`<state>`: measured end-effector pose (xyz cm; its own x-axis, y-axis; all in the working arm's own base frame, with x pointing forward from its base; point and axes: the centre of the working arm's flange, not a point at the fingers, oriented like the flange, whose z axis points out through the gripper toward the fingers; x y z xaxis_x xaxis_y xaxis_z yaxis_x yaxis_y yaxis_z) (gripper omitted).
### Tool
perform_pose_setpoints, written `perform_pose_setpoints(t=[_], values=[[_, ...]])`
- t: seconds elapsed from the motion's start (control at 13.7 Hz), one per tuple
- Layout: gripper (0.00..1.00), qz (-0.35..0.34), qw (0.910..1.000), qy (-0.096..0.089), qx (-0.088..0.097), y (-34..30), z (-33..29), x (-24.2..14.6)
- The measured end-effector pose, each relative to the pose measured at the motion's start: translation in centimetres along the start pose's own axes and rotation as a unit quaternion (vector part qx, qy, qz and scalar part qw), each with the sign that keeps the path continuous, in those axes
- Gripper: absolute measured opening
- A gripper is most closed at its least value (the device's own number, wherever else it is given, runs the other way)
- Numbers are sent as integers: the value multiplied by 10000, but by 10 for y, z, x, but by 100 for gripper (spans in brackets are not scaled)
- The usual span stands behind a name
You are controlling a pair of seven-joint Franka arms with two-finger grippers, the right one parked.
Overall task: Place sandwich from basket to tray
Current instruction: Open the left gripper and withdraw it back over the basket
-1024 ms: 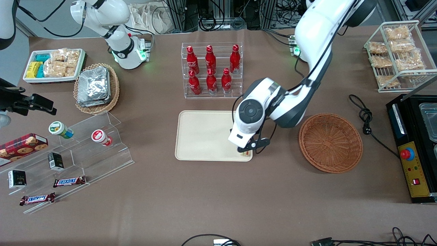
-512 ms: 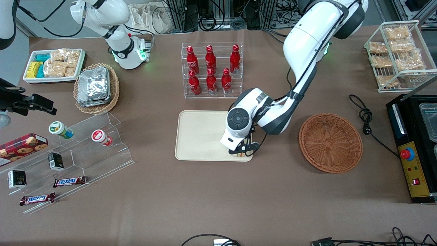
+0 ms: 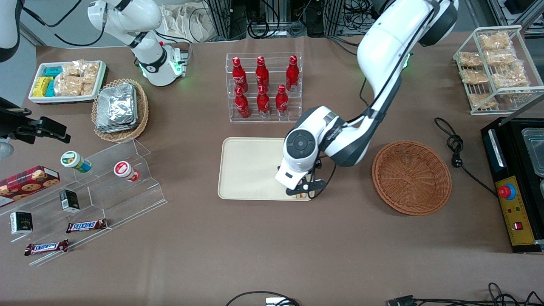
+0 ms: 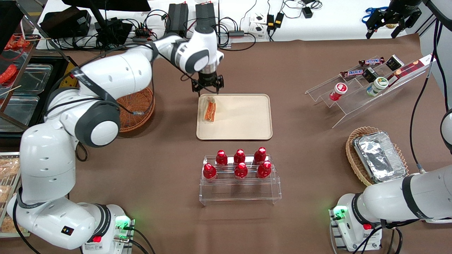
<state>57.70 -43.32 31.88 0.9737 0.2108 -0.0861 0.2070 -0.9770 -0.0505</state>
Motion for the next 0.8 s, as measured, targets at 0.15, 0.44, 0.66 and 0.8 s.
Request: perform_pose_setpoints(t=[0.15,0.44,0.66,0.8], values=[[100,-95,9999,110,22,-30,-53,12],[100,-24,9997,232,27,-112,-126,39],[100,382,9992,120,-19,-195,-173,45],[100,770,9970,5,38,-259,-207,42]])
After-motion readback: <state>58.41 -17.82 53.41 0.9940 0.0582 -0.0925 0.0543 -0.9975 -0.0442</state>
